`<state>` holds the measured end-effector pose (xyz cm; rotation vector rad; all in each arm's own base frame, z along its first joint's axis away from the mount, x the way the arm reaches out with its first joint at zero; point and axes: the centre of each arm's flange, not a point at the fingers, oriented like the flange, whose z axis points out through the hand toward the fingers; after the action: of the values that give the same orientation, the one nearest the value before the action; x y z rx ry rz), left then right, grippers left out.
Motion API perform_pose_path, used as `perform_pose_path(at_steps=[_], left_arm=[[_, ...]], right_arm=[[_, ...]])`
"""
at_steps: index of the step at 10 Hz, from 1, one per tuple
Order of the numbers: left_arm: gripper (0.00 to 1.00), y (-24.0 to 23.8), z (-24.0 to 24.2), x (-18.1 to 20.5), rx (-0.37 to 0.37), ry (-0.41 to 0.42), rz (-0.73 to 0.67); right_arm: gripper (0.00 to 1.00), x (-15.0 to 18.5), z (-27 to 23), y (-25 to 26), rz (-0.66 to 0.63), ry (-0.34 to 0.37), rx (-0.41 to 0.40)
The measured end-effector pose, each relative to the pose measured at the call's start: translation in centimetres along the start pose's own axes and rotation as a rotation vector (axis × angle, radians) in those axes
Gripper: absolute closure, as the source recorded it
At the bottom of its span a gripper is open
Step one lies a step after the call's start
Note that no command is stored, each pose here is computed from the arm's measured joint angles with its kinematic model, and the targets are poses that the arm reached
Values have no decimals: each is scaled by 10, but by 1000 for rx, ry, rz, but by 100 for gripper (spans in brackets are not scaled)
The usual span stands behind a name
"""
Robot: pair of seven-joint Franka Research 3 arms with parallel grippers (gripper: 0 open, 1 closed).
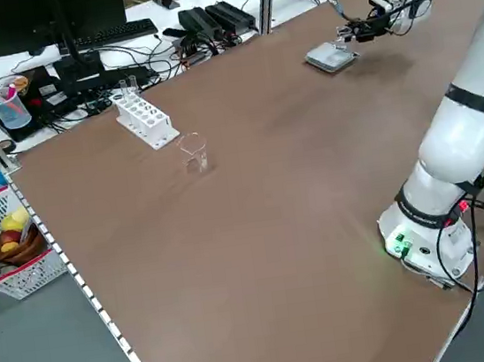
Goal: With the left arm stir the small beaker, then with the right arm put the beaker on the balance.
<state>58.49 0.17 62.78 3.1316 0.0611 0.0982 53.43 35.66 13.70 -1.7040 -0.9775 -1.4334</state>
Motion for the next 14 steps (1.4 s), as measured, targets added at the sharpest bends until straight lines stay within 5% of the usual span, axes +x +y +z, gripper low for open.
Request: perform_pose_path(at_steps=[9,11,13,14], left_arm=[[0,3,0,0,-1,1,5],[0,3,-1,0,-1,3,5],[0,3,-1,0,-1,3,5],[0,3,-1,0,-1,3,5]], right_arm=[[40,-17,15,13,-4,-24,-18],[31,-16,16,15,-6,-28,-23],[3,-17,15,15,-5,-32,-25],[0,-17,15,15,-5,-33,-25]])
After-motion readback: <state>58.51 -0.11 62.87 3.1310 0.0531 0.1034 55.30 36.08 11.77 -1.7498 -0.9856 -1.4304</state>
